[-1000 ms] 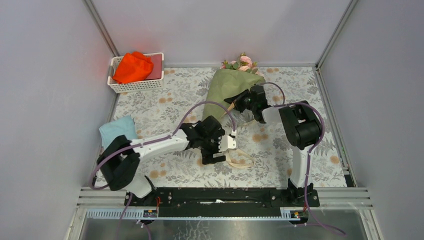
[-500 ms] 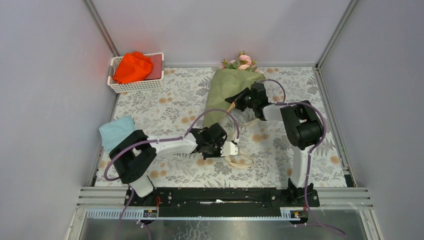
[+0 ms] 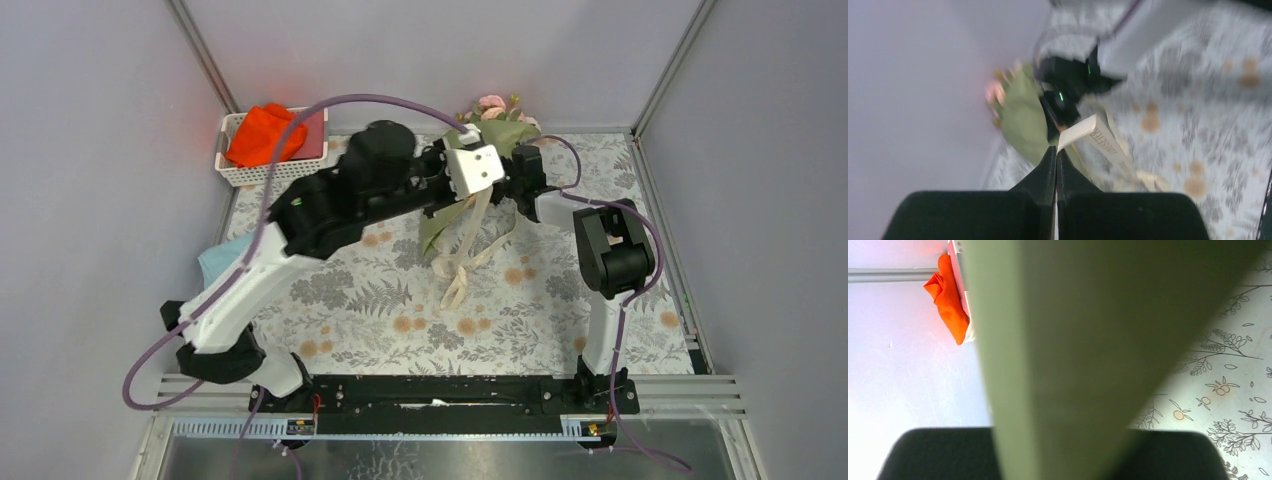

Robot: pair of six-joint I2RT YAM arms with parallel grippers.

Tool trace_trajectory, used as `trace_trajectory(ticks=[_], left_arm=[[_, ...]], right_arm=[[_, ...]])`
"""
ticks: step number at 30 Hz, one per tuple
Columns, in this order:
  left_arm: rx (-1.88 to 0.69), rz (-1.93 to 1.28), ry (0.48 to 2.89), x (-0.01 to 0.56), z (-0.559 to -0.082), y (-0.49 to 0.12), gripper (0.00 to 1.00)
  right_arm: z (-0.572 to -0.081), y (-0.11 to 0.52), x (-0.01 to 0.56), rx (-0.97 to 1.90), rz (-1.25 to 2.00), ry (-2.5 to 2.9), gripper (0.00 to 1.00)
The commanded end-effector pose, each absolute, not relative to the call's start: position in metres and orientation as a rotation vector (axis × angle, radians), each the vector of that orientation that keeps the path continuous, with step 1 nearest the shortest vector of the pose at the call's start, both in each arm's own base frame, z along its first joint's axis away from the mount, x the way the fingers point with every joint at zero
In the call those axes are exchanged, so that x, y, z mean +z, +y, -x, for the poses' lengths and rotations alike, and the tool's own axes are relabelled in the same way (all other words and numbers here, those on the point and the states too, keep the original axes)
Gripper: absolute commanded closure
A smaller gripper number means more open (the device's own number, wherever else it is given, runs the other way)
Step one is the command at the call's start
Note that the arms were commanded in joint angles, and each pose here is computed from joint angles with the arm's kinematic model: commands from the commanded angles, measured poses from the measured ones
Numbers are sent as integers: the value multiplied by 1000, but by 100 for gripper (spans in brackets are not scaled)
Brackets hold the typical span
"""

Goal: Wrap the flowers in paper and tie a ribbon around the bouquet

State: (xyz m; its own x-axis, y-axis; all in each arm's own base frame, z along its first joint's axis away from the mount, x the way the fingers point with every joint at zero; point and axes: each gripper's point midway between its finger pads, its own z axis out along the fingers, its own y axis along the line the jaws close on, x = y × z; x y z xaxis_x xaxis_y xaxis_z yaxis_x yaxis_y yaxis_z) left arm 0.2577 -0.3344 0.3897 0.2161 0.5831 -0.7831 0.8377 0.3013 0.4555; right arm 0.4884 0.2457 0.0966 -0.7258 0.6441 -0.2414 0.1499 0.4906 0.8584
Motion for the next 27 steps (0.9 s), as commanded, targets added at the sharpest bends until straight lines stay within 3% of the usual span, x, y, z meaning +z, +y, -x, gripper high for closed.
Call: trace_trajectory(ticks=[1,6,14,16,21,24,27], left_arm=[[-304,-1423,1524,408,-223,-325,100],[-353,-1440,1544,395,-216,-340,100],[-457,-1129,1232,552,-195,-332,100],[-415,-1084,1246,559,-199,-318,100],[-480,-1390,1601,397,-201,-321,100],[-568,-1631,1798,274,-168,-312,100],[-573,-1742,1939,195,-150,-295,100]], right_arm=[[-503,246,156,1210,-495,2075,100],[-505,244,153,1197,-497,2083,100],[-510,238,149,1167,-488,2098,100],[-510,237,149,1166,-489,2095,100],[-512,236,154,1173,-485,2083,100],[-513,238,156,1187,-487,2083,100],[-514,238,161,1198,-483,2078,100]])
